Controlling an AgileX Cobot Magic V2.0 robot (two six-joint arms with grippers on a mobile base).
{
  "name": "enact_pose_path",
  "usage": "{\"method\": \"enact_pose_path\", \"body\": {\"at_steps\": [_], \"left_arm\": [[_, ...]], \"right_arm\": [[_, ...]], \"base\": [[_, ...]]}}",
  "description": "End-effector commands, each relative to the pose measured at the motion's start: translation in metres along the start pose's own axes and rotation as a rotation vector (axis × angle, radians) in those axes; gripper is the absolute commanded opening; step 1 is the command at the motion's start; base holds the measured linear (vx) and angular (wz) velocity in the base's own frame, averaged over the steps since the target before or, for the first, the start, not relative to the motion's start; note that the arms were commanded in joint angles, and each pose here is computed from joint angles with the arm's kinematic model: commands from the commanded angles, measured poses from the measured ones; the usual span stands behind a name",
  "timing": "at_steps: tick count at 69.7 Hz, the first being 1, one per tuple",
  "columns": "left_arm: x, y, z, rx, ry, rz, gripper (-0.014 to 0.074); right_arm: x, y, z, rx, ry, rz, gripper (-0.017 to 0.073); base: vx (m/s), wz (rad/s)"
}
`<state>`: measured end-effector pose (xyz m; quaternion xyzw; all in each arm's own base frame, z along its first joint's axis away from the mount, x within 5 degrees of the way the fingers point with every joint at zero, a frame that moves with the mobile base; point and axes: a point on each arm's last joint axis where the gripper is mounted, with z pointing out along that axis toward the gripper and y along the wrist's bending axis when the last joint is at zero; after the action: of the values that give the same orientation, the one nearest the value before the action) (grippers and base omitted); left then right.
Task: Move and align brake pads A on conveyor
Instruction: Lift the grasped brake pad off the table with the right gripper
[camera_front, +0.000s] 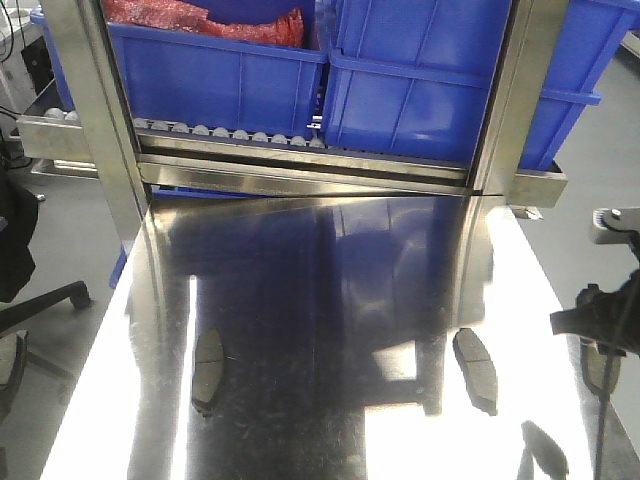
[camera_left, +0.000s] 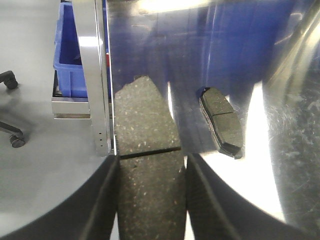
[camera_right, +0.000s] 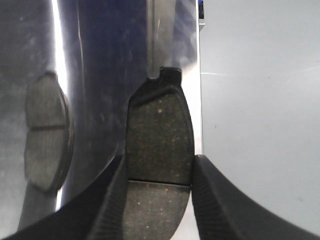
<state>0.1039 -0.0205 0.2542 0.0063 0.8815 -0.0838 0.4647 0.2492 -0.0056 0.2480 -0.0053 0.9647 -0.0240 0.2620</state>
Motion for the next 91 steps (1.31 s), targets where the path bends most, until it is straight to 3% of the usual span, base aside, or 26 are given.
{"method": "enact_pose_path", "body": {"at_steps": [1,45,91], "left_arm": [[-0.016,-0.004,-0.005,0.028,-0.11,0.003,0.0065],[-0.016,-0.004,-0.005,0.028,-0.11,0.003,0.0065],[-0.016,-0.004,-0.005,0.028,-0.11,0.003,0.0065]], "right_arm": [[-0.002,-0.002,-0.027,0.007,-0.162,-0.005,0.0148],[0.081,-0.001,-0.092,0.017,-0.482,-0.001,0.0148],[0.087,-0.001,-0.1,0.019,-0.522,0.001,0.0149]], "base": [[0.0,0.0],[0.0,0.0],[0.0,0.0]]}}
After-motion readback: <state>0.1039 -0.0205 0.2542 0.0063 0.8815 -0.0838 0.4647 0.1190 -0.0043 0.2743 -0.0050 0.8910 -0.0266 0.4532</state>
